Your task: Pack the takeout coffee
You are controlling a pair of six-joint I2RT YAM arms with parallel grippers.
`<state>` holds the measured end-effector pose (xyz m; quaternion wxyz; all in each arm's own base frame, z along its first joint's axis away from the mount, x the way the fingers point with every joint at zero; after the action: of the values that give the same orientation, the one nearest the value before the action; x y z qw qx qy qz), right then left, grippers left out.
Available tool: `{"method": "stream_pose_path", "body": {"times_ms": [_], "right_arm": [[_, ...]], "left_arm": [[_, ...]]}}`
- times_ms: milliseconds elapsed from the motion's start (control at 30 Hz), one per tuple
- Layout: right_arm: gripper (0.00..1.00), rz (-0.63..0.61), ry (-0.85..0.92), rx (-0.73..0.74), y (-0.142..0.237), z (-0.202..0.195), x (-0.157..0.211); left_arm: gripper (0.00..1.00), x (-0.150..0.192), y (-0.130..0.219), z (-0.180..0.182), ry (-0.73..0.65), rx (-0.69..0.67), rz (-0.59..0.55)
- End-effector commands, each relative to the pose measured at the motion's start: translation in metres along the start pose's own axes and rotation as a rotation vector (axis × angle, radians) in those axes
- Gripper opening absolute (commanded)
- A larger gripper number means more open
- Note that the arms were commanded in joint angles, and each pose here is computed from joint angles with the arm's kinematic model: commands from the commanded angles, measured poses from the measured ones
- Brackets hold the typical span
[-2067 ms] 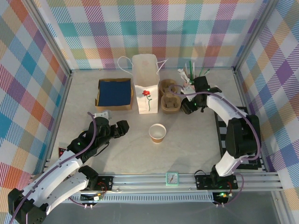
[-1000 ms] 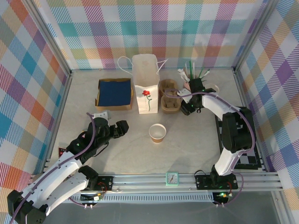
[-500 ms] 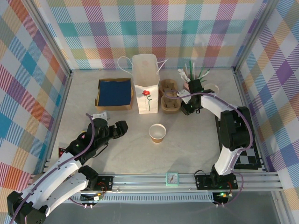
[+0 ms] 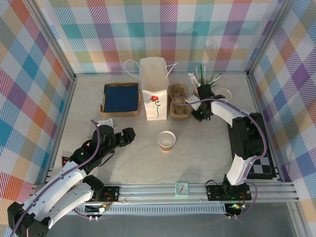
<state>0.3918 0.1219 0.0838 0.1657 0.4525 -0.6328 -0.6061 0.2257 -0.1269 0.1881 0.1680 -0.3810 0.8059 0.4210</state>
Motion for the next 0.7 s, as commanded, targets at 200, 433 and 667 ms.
{"method": "stream_pose_path", "body": {"times_ms": [200,433,667], "right_arm": [[0.13,-0.014,-0.016,0.028,0.017,0.003,-0.005],[0.1,-0.01,-0.044,0.067,0.028,-0.002,-0.003],[0.1,-0.103,-0.112,0.04,0.057,0.006,-0.013]], "left_arm": [[0.83,0.002,0.0,0.004,-0.006,-0.011,-0.004],[0.83,0.001,0.001,0.004,-0.006,-0.01,-0.004],[0.83,-0.001,0.002,-0.003,-0.019,0.011,-0.001]]}}
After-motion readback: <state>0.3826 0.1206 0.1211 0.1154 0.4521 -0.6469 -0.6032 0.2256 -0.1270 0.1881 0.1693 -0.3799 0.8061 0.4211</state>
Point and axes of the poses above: each hand's point on the last joint's axis, 136 mm out from that joint toward the fingers, its own y axis back along the fingers, its own z axis along the line the jaws close on, x = y × z, the point moved 2 cm from there along y, back along the fingers, and after that the axes turned 7 degrees about y, right-handed, at the moved point
